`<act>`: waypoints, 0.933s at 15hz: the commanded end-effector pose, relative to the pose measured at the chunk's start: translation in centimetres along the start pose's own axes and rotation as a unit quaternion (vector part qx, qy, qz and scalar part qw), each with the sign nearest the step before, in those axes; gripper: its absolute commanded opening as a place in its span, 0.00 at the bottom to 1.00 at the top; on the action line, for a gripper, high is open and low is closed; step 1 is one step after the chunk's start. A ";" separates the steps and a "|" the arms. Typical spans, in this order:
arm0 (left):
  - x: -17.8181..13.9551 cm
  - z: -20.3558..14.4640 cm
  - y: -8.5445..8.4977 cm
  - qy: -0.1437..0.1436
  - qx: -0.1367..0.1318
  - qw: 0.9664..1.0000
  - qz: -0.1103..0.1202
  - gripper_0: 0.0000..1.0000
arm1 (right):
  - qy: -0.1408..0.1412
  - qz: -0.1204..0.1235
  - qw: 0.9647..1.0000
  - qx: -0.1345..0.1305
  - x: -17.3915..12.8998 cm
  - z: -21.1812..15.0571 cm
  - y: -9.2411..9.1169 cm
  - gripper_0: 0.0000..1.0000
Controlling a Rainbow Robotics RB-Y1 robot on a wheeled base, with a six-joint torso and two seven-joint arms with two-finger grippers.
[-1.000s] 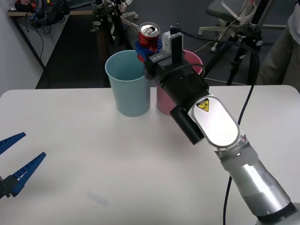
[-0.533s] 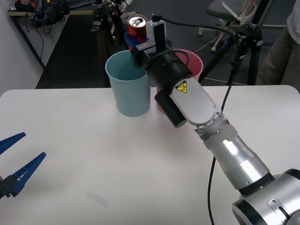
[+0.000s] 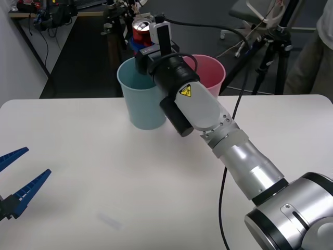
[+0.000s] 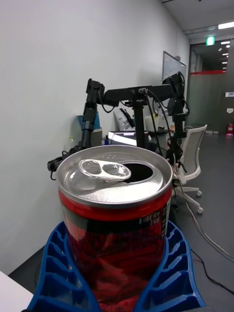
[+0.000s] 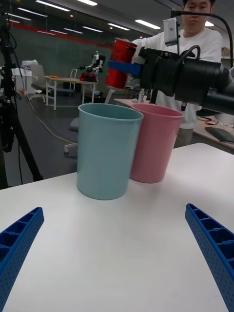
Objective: Grasp the object on the table and drop it into the matching bin: aluminum can to the light blue bin, PET bottle to the pink bin.
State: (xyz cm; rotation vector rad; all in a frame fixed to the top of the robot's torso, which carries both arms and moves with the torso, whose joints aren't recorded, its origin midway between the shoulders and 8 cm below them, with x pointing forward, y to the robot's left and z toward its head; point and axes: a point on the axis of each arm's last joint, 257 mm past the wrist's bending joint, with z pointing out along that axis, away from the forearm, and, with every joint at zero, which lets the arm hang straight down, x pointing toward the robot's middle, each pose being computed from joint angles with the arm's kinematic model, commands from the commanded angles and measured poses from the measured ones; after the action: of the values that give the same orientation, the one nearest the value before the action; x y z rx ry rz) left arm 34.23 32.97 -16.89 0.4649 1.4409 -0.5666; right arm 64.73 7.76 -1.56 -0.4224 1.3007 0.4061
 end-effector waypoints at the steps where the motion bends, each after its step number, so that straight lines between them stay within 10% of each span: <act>1: 0.0 0.0 0.0 0.000 0.000 1.000 0.000 1.00 | 0.003 -0.002 1.000 -0.002 0.3 0.0 0.2 0.00; 5: 0.0 0.0 0.0 0.000 0.000 1.000 0.000 1.00 | 0.002 0.001 1.000 -0.002 0.2 0.0 0.2 0.02; 7: 0.0 0.0 0.0 0.000 0.000 1.000 0.000 1.00 | 0.003 0.003 1.000 -0.002 0.3 0.0 0.2 1.00; 14: 0.0 0.0 0.0 0.000 0.000 1.000 0.000 1.00 | 0.003 0.004 1.000 -0.002 0.3 0.0 0.2 1.00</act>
State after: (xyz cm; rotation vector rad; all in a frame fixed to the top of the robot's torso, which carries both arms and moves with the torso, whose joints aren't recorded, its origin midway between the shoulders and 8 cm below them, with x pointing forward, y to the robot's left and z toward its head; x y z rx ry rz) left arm 34.23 32.97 -16.89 0.4649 1.4409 -0.5667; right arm 64.69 7.92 -1.88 -0.4216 1.3079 0.4136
